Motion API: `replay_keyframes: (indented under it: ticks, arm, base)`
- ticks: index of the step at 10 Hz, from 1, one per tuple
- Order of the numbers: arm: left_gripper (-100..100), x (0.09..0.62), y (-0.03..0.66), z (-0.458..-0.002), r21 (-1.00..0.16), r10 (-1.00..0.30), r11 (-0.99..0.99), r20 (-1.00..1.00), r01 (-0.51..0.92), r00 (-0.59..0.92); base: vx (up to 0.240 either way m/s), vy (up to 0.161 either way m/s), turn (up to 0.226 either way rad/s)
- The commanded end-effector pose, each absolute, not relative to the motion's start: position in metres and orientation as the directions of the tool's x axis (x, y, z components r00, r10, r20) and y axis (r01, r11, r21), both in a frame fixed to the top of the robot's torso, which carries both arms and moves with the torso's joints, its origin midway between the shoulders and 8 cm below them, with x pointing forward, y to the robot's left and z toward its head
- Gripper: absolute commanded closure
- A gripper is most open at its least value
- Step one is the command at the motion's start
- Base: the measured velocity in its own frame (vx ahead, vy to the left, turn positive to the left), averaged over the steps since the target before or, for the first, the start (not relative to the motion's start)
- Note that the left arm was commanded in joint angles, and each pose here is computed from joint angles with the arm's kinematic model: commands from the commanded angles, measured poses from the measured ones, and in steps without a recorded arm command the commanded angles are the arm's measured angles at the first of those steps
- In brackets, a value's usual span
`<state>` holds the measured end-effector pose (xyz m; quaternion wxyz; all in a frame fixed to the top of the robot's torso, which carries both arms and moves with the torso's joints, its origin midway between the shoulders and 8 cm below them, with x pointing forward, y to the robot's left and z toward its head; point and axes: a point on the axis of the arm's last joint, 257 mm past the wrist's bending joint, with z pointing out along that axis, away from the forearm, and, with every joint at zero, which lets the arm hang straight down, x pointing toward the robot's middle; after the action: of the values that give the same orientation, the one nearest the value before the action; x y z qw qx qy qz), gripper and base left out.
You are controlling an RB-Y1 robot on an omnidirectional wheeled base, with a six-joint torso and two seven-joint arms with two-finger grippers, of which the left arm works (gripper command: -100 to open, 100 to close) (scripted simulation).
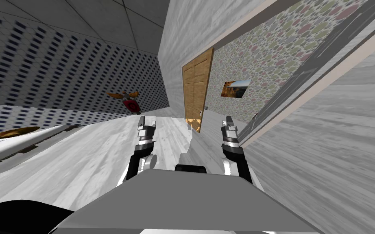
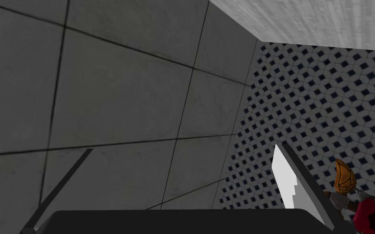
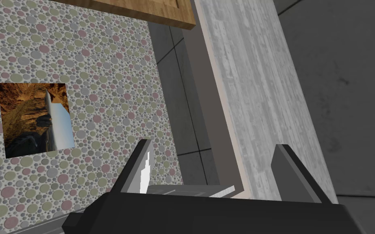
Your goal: Push the door open
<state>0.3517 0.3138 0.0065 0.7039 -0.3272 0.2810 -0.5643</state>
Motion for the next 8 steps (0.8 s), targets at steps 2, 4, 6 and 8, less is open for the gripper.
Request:
replay_keyframes:
  ticks: [2, 4, 6, 8]
  arm:
    - [-100, 0.361, 0.312, -0.007, -0.791, -0.981, 0.143, -0.032, 0.595, 0.193]
    - [-100, 0.369, 0.311, -0.020, -0.802, -0.983, 0.137, -0.036, 0.582, 0.182]
    - [-100, 0.377, 0.309, -0.032, -0.813, -0.984, 0.132, -0.039, 0.568, 0.172]
    - [-100, 0.382, 0.308, -0.040, -0.820, -0.985, 0.128, -0.041, 0.558, 0.165]
  base:
    - [0.081, 0.000, -0.109]
    - [0.133, 0.008, -0.095]
    - [0.148, 0.005, -0.107]
    - [0.087, 0.008, -0.065]
